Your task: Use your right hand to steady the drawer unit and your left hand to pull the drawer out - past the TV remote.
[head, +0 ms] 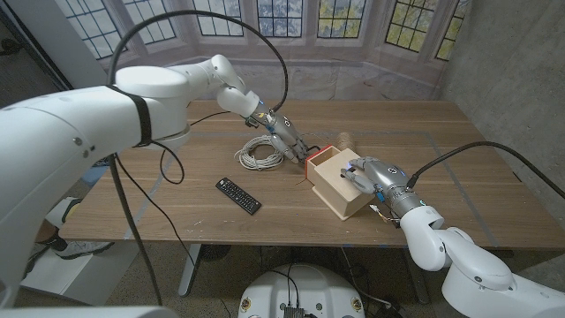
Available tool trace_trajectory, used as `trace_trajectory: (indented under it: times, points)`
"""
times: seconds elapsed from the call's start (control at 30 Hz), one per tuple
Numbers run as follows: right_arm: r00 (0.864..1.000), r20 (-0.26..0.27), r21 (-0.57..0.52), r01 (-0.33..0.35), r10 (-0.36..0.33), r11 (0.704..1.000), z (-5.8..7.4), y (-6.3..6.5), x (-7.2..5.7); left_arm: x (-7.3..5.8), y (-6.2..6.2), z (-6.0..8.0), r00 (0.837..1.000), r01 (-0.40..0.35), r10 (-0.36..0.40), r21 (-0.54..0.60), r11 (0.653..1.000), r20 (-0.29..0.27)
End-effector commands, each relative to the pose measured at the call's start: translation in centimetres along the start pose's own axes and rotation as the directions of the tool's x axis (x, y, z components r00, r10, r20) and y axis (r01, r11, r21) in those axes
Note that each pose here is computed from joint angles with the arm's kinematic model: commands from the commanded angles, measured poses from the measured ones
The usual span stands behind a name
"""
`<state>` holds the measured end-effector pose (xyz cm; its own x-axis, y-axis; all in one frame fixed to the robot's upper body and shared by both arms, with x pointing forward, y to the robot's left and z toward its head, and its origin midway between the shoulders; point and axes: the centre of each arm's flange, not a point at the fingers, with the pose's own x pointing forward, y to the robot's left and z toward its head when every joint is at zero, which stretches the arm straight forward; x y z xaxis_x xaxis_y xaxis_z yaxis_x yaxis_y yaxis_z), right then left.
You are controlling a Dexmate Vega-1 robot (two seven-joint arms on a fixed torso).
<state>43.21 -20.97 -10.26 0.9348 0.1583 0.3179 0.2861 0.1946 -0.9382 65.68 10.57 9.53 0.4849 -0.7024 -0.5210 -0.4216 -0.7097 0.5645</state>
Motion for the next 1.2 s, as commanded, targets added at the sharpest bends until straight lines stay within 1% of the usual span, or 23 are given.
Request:
trace_trajectory:
  times: [0.03, 0.13, 0.2, 0.33, 0.63, 0.67, 0.73, 0.77, 0.83, 0.97, 1.0, 1.2]
  points:
    - [1.0, 0.0, 0.002, 0.009, -0.009, 1.0, -0.1, 0.1, 0.0, -0.5, -1.0, 0.1, 1.0, 0.01, -0.01, -0.025, 1.0, 0.0]
    - [1.0, 0.003, 0.005, 0.016, -0.016, 1.0, -0.1, 0.1, 0.0, -0.5, -1.3, 0.2, 1.0, 0.018, -0.018, -0.026, 0.999, 0.001]
    - [1.0, -0.005, 0.012, 0.022, -0.022, 1.0, 0.0, 0.2, -0.1, -0.5, -1.5, 0.2, 1.0, 0.025, -0.025, -0.023, 0.999, 0.004]
    - [1.0, -0.001, 0.012, 0.02, -0.02, 1.0, 0.1, 0.3, -0.2, -0.7, -1.7, 0.2, 0.999, 0.035, -0.035, -0.022, 0.999, 0.005]
    - [1.0, -0.004, 0.012, 0.026, -0.026, 1.0, 0.1, 0.4, -0.4, -1.2, -1.6, 0.1, 0.999, 0.039, -0.039, -0.019, 0.999, 0.013]
    - [1.0, 0.005, 0.008, 0.023, -0.023, 1.0, 0.1, 0.4, -0.4, -1.3, -1.6, 0.2, 0.999, 0.04, -0.039, -0.02, 0.999, 0.015]
    - [1.0, -0.004, 0.01, 0.027, -0.027, 1.0, 0.1, 0.5, -0.5, -1.5, -1.6, 0.2, 0.999, 0.042, -0.041, -0.021, 0.999, 0.021]
    - [1.0, 0.005, 0.006, 0.024, -0.024, 1.0, 0.1, 0.5, -0.5, -1.6, -1.6, 0.2, 0.999, 0.044, -0.044, -0.021, 0.999, 0.023]
    - [1.0, 0.001, 0.009, 0.026, -0.026, 1.0, 0.0, 0.5, -0.5, -1.8, -1.6, 0.2, 0.999, 0.046, -0.045, -0.023, 0.999, 0.025]
    - [1.0, 0.013, 0.001, 0.026, -0.026, 1.0, 0.0, 0.4, -0.5, -2.2, -1.6, 0.2, 0.998, 0.057, -0.056, -0.022, 0.998, 0.035]
    - [0.999, 0.022, -0.003, 0.024, -0.024, 1.0, 0.0, 0.4, -0.5, -2.3, -1.6, 0.2, 0.998, 0.059, -0.058, -0.023, 0.998, 0.035]
    - [0.999, 0.027, -0.001, 0.027, -0.027, 1.0, 0.2, 0.5, -0.4, -2.9, -1.8, -0.1, 0.996, 0.083, -0.083, -0.016, 0.996, 0.032]
